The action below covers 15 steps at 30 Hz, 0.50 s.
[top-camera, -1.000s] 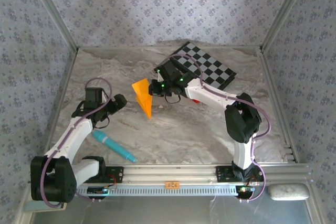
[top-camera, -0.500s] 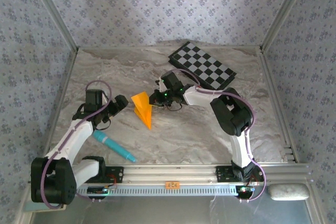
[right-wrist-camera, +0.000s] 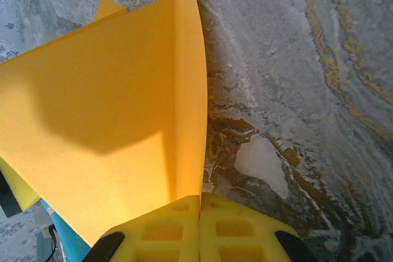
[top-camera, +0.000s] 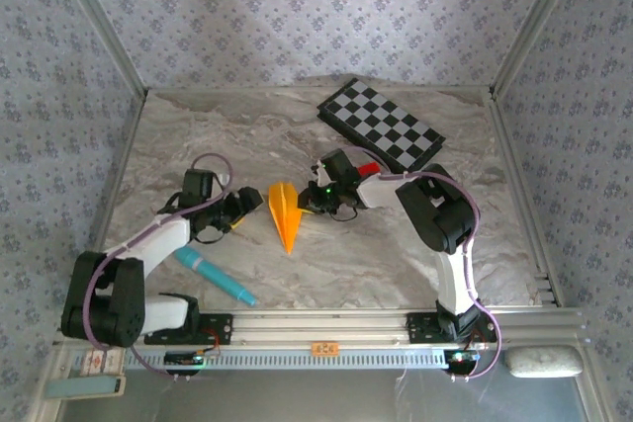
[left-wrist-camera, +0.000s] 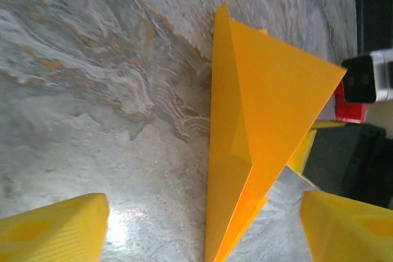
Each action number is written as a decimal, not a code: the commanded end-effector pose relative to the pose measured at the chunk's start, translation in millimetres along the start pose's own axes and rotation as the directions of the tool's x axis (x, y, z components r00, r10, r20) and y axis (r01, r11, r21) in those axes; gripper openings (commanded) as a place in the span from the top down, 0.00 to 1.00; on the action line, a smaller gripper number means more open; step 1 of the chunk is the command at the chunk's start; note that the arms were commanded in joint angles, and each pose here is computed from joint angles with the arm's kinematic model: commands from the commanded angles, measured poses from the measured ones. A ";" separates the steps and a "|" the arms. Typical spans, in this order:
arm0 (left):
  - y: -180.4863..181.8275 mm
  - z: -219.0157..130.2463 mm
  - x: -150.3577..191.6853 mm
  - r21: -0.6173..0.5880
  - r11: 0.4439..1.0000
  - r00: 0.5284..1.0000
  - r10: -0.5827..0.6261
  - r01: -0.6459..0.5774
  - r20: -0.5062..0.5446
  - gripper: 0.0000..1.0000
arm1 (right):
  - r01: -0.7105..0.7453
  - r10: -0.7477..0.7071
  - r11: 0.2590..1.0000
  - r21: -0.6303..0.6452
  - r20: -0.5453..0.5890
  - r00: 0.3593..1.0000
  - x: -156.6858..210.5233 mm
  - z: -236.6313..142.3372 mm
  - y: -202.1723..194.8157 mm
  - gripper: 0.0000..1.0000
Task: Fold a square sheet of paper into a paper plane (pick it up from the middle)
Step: Turn over a paper plane at the center of the table.
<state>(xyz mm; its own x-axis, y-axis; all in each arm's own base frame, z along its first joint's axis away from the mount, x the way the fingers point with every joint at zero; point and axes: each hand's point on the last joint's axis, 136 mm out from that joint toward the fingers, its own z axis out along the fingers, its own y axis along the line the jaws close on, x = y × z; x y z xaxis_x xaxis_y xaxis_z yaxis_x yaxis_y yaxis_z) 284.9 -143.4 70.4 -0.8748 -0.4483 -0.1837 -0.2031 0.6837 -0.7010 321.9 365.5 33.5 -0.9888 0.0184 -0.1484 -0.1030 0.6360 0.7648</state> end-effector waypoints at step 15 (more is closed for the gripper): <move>-14.1 40.9 14.6 -0.096 0.993 0.987 0.054 -0.069 -0.152 0.72 | -0.001 0.002 1.000 -0.030 0.012 1.000 0.2 -6.6 8.3 0.93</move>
<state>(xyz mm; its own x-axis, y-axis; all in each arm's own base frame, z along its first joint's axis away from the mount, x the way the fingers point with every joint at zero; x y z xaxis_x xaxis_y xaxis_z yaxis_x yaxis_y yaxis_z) 290.9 -185.1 51.7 -0.9395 -0.3215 -0.1186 -0.1710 0.7398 -0.6507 322.9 366.3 34.2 -0.9883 0.0291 -0.1497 -0.0985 0.6276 0.7723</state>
